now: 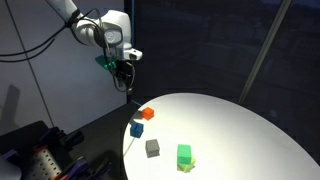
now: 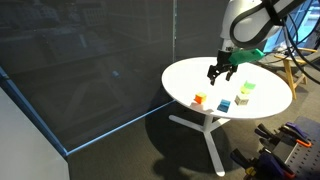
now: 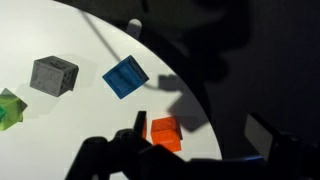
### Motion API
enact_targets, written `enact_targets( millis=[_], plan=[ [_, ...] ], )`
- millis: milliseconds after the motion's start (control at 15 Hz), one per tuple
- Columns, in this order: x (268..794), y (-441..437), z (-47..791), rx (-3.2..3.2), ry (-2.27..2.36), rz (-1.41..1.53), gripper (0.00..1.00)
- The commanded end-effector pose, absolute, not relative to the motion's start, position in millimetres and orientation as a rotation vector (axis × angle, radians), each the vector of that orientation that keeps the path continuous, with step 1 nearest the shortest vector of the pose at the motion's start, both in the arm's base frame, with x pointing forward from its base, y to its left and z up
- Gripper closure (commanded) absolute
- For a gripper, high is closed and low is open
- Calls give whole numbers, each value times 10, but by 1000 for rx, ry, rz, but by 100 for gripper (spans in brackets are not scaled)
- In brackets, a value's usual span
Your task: Put the grey block on the table
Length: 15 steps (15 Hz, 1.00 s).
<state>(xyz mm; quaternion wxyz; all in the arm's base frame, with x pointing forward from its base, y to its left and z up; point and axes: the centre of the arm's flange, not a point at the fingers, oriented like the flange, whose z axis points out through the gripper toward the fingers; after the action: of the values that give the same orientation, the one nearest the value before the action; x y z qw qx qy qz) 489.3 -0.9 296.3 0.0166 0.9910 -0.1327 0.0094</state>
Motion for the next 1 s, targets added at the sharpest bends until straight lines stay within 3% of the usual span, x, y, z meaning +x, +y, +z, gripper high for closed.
enact_targets(
  millis=[0,933],
  plan=[
    [4692,251,3140,3079,-369,35,0],
    [4467,544,3750,3121,-371,137,0]
  ],
)
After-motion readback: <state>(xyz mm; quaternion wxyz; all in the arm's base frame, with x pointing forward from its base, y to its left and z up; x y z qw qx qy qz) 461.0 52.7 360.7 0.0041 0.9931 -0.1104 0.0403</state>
